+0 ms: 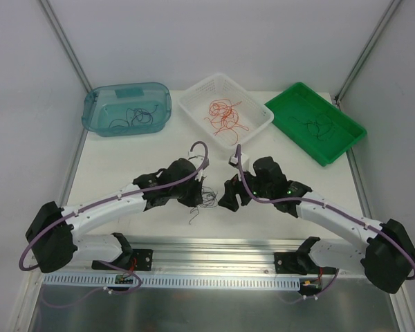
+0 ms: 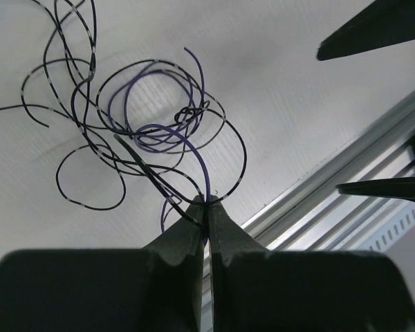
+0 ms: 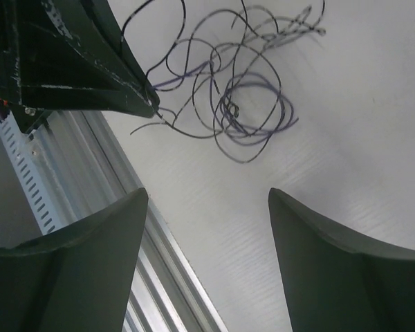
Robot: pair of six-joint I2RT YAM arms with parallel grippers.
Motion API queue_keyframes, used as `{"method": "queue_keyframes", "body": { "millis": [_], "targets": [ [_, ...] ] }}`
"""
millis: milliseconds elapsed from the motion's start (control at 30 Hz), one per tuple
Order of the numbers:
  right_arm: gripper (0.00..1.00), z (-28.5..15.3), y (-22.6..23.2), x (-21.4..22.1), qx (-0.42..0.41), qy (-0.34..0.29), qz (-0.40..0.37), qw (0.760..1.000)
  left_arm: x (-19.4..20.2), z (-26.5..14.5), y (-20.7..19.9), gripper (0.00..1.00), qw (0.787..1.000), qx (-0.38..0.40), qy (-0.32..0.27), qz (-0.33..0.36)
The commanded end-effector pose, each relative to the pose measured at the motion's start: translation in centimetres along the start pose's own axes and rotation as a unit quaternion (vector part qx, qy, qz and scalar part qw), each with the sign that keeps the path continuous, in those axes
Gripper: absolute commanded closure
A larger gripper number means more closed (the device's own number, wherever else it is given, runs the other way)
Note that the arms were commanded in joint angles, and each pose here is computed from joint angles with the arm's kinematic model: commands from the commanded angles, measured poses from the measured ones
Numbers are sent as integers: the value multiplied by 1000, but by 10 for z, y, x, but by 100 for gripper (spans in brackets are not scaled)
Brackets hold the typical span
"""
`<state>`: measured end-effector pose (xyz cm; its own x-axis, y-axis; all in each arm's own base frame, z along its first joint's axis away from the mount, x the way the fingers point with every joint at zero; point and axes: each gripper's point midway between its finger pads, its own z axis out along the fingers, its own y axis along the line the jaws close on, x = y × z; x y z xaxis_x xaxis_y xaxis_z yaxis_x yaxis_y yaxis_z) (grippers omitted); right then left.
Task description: Untangle the cables
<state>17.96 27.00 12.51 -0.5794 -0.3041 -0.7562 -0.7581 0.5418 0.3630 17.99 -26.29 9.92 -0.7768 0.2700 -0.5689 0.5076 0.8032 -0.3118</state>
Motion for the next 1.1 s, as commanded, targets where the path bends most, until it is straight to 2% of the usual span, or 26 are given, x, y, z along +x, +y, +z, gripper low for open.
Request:
{"method": "queue_keyframes", "body": {
  "millis": [0,333,533,633,733,767,833,867,1000,1067],
  "targets": [
    [26,0,30,-57,-62,-78,-82,992,-16,-16,-18,100,998,44,-43,-17],
    [30,20,46,-63,-103,-60,-109,987,-30,-39,-40,100,993,94,-65,-39],
    [37,29,46,-53,-111,-44,-107,987,-38,-48,-47,100,990,108,-76,-42],
    [43,31,47,-51,-115,-41,-105,987,-37,-50,-51,100,989,119,-73,-44],
    [62,31,46,-52,-113,-44,-104,987,-37,-52,-54,100,989,125,-72,-43],
    [76,31,46,-53,-109,-44,-104,988,-36,-52,-53,100,989,125,-71,-42],
    [89,26,39,-57,-88,-52,-106,989,-34,-52,-52,100,989,124,-71,-42],
    [99,24,36,-58,-79,-55,-106,990,-29,-51,-50,100,989,122,-67,-42],
    [99,5,1,-63,1,-60,-80,995,-19,-57,-47,100,988,127,-69,-48],
    [99,-11,-26,-69,53,-77,-45,995,-19,-67,-43,100,987,127,-87,-51]
  ]
}}
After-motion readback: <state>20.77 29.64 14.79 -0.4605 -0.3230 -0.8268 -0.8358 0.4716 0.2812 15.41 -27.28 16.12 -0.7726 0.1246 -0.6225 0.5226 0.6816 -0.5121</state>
